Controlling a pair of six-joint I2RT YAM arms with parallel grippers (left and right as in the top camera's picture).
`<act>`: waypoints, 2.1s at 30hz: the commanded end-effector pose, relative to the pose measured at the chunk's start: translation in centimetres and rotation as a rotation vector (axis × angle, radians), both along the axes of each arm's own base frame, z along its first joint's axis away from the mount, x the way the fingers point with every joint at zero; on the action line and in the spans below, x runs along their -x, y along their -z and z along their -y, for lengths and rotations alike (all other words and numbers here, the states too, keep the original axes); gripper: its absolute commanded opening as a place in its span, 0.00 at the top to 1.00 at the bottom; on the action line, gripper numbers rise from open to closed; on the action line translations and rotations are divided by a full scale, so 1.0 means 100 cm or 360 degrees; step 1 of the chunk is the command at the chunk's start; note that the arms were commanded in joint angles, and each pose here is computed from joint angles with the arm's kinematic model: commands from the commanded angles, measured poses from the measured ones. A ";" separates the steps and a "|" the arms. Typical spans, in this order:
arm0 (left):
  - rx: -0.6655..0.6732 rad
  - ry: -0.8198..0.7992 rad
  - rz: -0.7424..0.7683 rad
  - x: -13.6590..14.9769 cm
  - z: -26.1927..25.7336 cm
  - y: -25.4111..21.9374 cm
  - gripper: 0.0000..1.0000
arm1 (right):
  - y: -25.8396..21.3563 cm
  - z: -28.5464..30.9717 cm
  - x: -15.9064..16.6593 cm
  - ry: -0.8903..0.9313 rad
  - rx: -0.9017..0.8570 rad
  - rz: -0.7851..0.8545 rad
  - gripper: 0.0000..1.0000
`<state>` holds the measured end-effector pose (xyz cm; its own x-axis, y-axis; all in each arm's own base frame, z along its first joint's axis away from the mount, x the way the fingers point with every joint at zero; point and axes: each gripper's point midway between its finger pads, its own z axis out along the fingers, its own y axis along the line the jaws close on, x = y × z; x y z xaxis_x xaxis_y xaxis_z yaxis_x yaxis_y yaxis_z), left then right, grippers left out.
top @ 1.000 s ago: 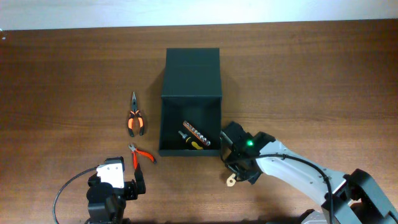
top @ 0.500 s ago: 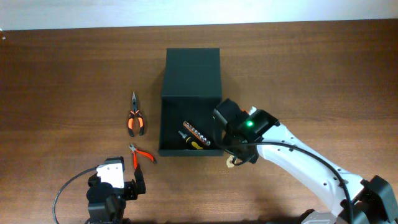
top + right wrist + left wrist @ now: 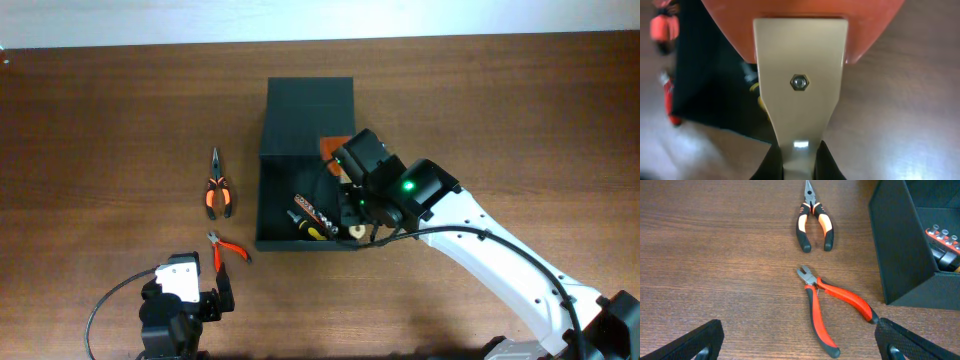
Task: Pack container
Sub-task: 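Lift the scraper and carry it over the box, then lower the scraper into the box on top of the tools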
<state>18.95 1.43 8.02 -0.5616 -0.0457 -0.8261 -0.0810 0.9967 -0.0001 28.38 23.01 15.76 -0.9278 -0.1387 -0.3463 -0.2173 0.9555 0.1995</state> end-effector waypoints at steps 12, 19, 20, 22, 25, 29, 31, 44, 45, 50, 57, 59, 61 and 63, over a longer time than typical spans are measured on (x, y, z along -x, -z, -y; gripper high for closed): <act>0.0016 -0.0011 0.0010 0.000 0.000 0.000 0.01 | -0.001 -0.047 -0.030 -0.0610 -0.0003 0.0319 0.80; 0.0016 -0.0011 0.0010 0.000 0.000 0.000 0.01 | 0.055 -0.052 -0.034 -0.0624 0.0085 0.0137 0.83; 0.0016 -0.0011 0.0010 0.000 0.000 0.000 0.01 | 0.062 -0.052 -0.033 -0.0625 0.0100 0.0109 0.83; 0.0016 -0.0011 0.0010 0.000 0.000 0.000 0.01 | 0.068 -0.050 -0.031 -0.0626 0.0118 0.0075 0.75; 0.0015 -0.0012 0.0010 0.000 0.000 0.000 0.01 | 0.071 -0.047 -0.028 -0.0628 0.0135 0.0045 0.66; 0.0016 -0.0011 0.0010 0.000 0.000 0.000 0.01 | 0.075 -0.039 -0.019 -0.0631 0.0174 -0.0028 0.58; 0.0016 -0.0011 0.0010 0.000 0.000 0.000 0.01 | 0.077 -0.035 -0.013 -0.0633 0.0196 -0.0068 0.57; 0.0015 -0.0012 0.0010 0.000 0.000 0.000 0.01 | 0.099 -0.023 0.001 -0.0638 0.0288 -0.0230 0.54; 0.0016 -0.0011 0.0010 0.000 0.000 0.000 0.01 | 0.100 -0.022 0.001 -0.0638 0.0292 -0.0236 0.55; 0.0016 -0.0011 0.0010 0.000 0.000 0.000 0.01 | 0.106 -0.022 0.003 -0.0641 0.0300 -0.0264 0.60; 0.0015 -0.0012 0.0010 0.000 0.000 0.000 0.01 | 0.111 -0.024 0.006 -0.0649 0.0285 -0.0302 0.80; 0.0016 -0.0011 0.0010 0.000 0.000 0.000 0.01 | 0.111 -0.024 0.006 -0.0650 0.0280 -0.0300 0.86; 0.0016 -0.0011 0.0010 0.000 0.000 0.000 0.01 | 0.110 -0.024 0.006 -0.0650 0.0280 -0.0300 0.89; 0.0016 -0.0011 0.0010 0.000 0.000 0.000 0.01 | 0.110 -0.024 0.006 -0.0650 0.0281 -0.0301 0.90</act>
